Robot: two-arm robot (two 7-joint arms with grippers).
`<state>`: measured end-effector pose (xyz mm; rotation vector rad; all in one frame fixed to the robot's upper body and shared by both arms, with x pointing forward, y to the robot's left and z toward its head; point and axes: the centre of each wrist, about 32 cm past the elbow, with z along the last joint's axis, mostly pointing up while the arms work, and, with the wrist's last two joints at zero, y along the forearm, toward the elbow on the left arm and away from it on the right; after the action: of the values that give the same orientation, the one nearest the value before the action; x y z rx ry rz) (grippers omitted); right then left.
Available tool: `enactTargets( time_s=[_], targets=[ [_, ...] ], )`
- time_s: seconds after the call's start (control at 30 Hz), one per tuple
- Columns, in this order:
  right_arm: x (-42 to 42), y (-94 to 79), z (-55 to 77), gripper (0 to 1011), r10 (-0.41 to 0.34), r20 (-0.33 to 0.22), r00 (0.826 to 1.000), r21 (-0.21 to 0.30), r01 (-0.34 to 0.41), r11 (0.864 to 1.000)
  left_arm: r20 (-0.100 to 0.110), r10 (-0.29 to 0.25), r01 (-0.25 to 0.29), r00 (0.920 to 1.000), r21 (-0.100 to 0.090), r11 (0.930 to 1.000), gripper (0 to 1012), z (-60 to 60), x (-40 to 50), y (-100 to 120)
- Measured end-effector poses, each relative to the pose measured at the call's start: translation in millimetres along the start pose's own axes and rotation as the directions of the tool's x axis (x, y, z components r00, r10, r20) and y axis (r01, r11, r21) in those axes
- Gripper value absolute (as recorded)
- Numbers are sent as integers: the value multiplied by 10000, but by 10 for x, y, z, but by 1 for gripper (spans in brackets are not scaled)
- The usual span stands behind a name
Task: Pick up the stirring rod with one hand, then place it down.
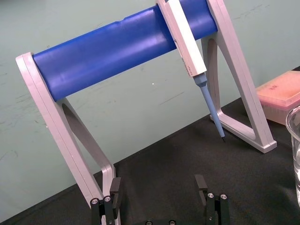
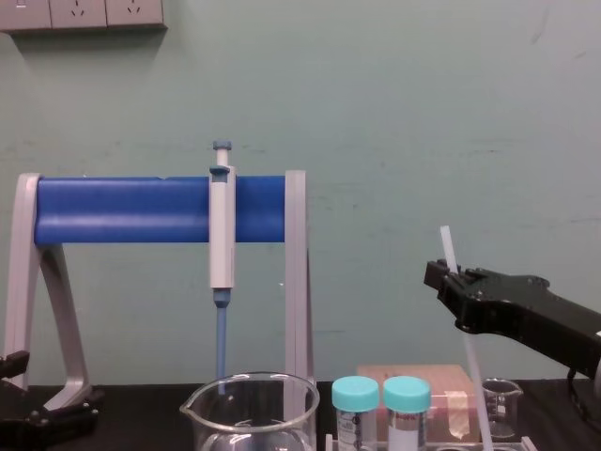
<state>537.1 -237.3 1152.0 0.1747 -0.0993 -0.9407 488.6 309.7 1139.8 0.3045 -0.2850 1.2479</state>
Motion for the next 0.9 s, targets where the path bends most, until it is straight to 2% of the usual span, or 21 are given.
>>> enactTargets(
  time_s=[0.5, 0.9],
  targets=[
    [-24, -51, -141, 72, -289, -173, 9994, -499, 280, 9984, 0, 0, 0, 10000, 0, 10000, 1001, 0, 0, 0],
    [-35, -61, -173, 72, -371, -134, 9992, -670, 361, 9971, 0, 0, 0, 10000, -1, 10000, 1000, 0, 0, 0]
  ],
)
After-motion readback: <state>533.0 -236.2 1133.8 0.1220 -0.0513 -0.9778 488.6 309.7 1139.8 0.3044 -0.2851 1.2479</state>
